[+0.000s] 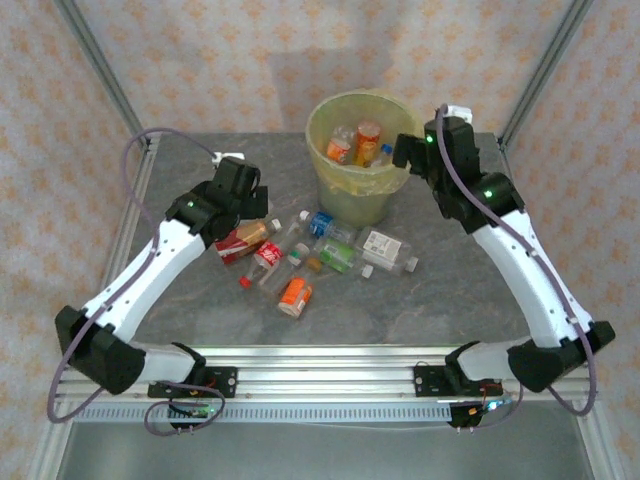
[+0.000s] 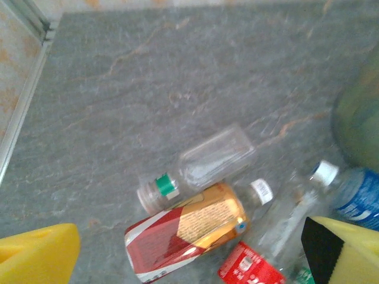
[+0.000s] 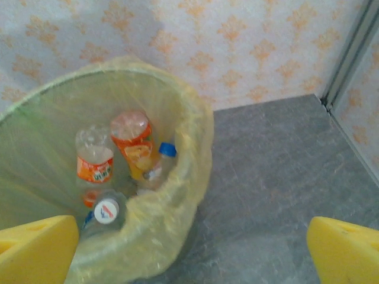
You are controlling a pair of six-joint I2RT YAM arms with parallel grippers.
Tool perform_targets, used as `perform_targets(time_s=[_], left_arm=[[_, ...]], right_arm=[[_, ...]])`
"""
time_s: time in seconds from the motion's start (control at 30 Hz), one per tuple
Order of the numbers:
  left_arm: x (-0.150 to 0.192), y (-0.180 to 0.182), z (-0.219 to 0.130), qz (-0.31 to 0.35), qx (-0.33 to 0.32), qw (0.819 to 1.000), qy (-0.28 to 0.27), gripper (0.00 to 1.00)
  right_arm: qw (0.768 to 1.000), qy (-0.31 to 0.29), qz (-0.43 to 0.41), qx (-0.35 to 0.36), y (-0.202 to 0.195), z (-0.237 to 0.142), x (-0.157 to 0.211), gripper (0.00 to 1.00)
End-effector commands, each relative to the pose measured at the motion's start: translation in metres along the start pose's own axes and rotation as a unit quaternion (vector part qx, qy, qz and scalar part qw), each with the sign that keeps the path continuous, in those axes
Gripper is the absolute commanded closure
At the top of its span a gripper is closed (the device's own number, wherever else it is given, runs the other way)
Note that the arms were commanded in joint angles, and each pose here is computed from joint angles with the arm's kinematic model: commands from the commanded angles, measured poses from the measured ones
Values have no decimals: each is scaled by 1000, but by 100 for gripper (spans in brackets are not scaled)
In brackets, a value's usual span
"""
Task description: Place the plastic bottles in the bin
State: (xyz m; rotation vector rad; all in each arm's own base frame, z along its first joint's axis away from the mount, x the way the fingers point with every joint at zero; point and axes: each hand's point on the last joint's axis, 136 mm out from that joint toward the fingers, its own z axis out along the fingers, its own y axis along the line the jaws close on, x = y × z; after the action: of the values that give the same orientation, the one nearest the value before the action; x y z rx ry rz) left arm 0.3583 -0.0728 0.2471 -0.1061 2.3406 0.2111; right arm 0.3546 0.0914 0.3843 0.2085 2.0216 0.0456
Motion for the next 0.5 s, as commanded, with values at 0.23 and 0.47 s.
perform_targets(time_s=[0.23,0.47], left_arm=[[13,6,49,90,10,989,115,7],[5,-13,97,146,35,973,177,11]], right_arm=[[998,27,50,10,-32,-22,47,1],[997,60,45,31,-40,-17,68,1]])
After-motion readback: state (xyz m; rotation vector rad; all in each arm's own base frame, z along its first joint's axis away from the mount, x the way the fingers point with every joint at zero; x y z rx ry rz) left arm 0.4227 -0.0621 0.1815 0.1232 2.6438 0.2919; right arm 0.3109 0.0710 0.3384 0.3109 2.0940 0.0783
